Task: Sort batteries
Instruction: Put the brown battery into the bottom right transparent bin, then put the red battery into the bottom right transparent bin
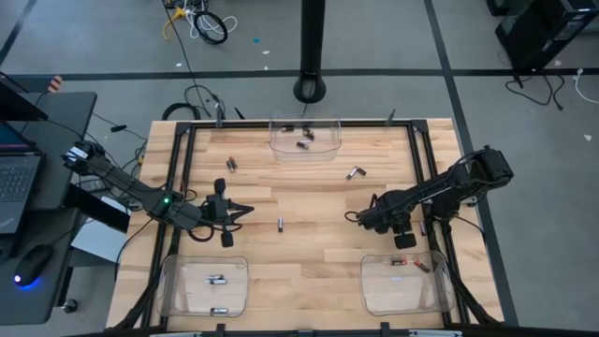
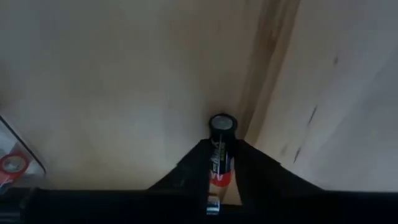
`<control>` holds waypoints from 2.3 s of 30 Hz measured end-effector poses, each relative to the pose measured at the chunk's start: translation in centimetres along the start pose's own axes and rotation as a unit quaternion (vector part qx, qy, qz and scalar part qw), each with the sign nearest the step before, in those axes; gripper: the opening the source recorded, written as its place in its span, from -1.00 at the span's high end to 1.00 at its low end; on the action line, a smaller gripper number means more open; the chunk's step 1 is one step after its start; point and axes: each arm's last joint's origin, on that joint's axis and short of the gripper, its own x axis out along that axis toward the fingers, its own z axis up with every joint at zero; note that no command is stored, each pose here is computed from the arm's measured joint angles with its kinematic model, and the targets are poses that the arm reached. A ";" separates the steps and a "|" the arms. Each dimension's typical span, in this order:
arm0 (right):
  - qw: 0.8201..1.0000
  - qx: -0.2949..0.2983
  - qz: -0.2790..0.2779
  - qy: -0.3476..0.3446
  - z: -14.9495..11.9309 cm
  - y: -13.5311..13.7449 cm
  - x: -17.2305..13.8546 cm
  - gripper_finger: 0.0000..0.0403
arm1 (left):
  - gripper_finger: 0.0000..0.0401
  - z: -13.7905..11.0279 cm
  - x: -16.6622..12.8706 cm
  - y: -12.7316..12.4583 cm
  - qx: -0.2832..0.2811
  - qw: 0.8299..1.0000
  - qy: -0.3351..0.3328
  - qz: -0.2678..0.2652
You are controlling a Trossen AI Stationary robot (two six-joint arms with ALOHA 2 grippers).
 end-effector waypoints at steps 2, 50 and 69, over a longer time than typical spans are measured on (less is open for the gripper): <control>1.000 0.003 0.001 0.002 0.0 -0.1 -0.1 0.73 | 0.95 0.0 0.0 0.0 0.000 1.000 0.000 0.000; 0.990 0.135 0.011 -0.035 0.6 -3.2 0.1 0.31 | 0.95 0.0 0.0 0.0 0.001 1.000 0.000 0.000; 0.991 0.122 -0.001 -0.059 1.4 -3.5 -1.1 0.72 | 0.95 0.0 0.0 0.0 0.001 1.000 0.000 0.000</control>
